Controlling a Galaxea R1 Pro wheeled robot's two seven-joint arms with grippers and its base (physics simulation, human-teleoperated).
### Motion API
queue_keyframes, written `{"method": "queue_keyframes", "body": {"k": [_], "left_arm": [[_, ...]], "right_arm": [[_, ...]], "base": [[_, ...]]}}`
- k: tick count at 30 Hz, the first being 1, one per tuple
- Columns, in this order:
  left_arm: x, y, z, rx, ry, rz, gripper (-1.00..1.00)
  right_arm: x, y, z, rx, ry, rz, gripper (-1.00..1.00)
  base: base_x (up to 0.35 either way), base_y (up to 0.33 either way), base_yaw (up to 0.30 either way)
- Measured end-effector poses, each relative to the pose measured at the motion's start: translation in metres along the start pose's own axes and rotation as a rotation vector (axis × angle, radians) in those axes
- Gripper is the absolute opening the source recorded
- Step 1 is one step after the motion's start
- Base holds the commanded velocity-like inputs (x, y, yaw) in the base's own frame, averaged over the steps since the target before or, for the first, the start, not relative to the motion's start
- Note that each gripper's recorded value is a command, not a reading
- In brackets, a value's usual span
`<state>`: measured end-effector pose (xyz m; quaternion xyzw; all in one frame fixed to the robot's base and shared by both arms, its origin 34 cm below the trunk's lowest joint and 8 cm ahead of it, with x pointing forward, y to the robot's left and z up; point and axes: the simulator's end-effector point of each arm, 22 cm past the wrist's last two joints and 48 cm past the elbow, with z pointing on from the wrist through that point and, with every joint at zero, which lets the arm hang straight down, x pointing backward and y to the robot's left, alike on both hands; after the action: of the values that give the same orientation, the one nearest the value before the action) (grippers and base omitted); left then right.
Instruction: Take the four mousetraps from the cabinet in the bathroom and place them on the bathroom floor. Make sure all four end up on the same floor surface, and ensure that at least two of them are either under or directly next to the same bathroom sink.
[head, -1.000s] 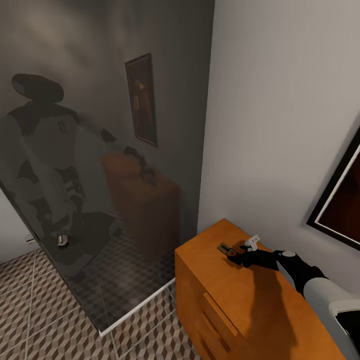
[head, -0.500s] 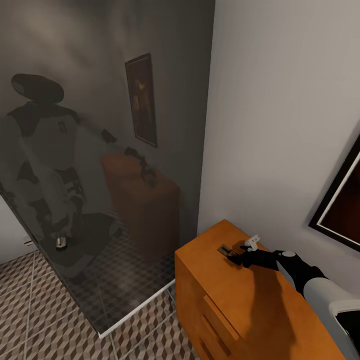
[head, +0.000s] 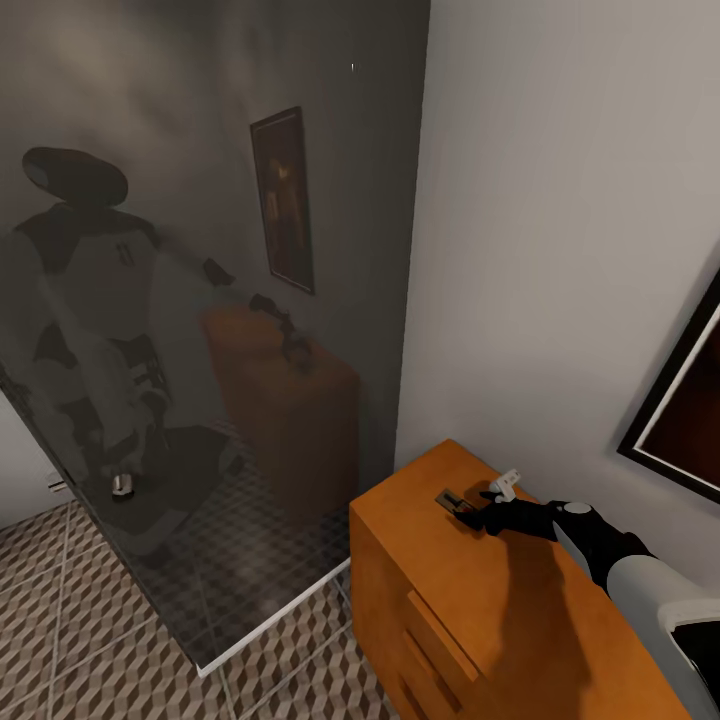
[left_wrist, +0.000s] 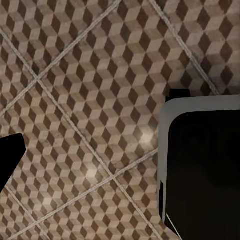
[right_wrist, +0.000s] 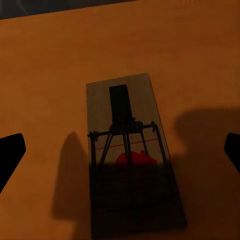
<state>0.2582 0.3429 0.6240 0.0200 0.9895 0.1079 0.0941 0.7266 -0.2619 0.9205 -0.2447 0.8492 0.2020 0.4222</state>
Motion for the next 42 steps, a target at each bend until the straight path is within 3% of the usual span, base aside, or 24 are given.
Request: {"method": "queue_keyframes", "body": {"k": [42], "left_arm": [[0.008, -0.001, 0.001, 0.003, 0.018, 0.004, 1.0]], "right_arm": [[0.01, -0.002, 0.005, 0.0, 0.015, 0.01, 1.0]], "base": [[0.0, 0.0, 0.0]]}}
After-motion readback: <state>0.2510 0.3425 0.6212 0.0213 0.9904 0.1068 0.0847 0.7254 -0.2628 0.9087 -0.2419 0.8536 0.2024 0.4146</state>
